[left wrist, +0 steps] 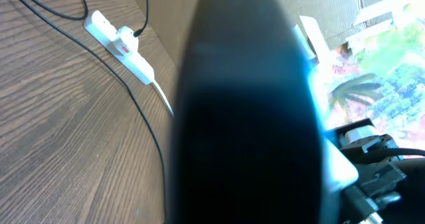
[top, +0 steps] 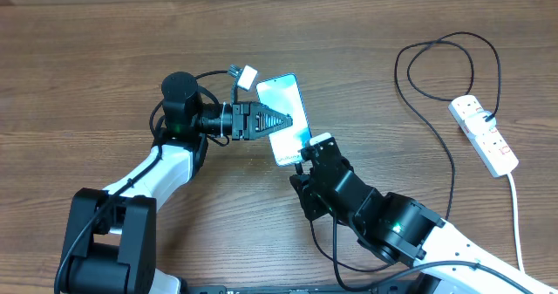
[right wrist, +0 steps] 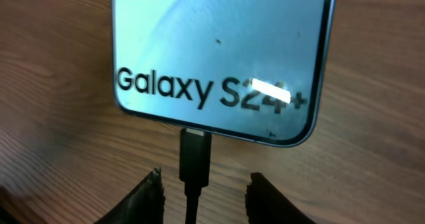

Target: Plug charger to phone and switch on socket

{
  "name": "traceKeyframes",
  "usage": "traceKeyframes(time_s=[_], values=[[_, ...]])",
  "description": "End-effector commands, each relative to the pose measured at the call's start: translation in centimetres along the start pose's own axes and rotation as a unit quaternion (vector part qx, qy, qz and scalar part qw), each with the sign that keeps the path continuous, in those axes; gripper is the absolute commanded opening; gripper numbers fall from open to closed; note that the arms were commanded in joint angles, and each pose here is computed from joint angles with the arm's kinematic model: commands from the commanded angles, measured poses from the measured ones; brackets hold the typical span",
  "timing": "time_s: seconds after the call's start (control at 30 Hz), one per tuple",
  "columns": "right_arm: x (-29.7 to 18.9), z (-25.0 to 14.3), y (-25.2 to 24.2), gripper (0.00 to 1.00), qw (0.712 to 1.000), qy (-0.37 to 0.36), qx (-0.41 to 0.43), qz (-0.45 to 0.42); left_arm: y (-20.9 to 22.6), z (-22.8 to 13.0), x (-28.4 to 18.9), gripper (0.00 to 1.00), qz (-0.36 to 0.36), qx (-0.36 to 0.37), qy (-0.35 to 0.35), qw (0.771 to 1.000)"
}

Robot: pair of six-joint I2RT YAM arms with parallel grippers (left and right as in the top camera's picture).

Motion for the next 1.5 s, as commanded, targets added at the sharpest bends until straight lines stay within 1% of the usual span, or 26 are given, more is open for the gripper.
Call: traceKeyframes(time_s=[0.0, 0.17, 0.27, 0.43, 0.7, 0.83, 1.03, 1.47], values=[[0.0, 0.3, 0.8, 0.37, 1.0, 0.007, 0.013, 0.013, -0.9, 0.8, -0.1, 0.04, -0.007, 0.036, 0.002, 0.999], [0.1, 0.4, 0.9, 0.25, 1.0, 0.004, 0.013, 0.016, -0.9, 0.8, -0.1, 0.04, -0.007, 0.039, 0.003, 0.999], [0.1, 0.5, 1.0, 0.16, 1.0, 0.002, 0.013, 0.018, -1.0, 0.8, -0.1, 0.04, -0.008, 0.047, 0.004, 0.999], [0.1, 0.9, 1.3, 0.04, 1.0, -0.008, 0.015, 0.024, -1.0, 0.7, -0.1, 0.04, -0.013, 0.047, 0.009, 0.999], [0.0, 1.5, 1.7, 0.04, 0.999, -0.023, 0.014, 0.035, -1.7, -0.1, -0.2, 0.04, -0.045, 0.06, 0.04, 0.996], [0.0, 1.9, 2.0, 0.04, 0.998, -0.035, 0.004, 0.045, -1.8, -0.2, -0.1, 0.04, -0.049, 0.06, 0.045, 0.996], [-0.2, 2.5, 2.4, 0.04, 0.997, -0.048, -0.002, 0.054, -2.3, -0.8, 1.3, 0.04, -0.065, 0.06, 0.063, 0.994], [-1.2, 4.2, 2.9, 0.04, 0.995, -0.081, 0.003, 0.052, -2.5, -1.0, 1.9, 0.04, -0.072, 0.061, 0.07, 0.993]])
Point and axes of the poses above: each gripper's point midway between its finger pads, its own x axis out along the fingers, its own y axis along the line the jaws close on, z = x × y, the point moved 6 cm from there along -x, back along the fingers, and after that the axes turned 10 degrees about x, right-handed, at the moved point
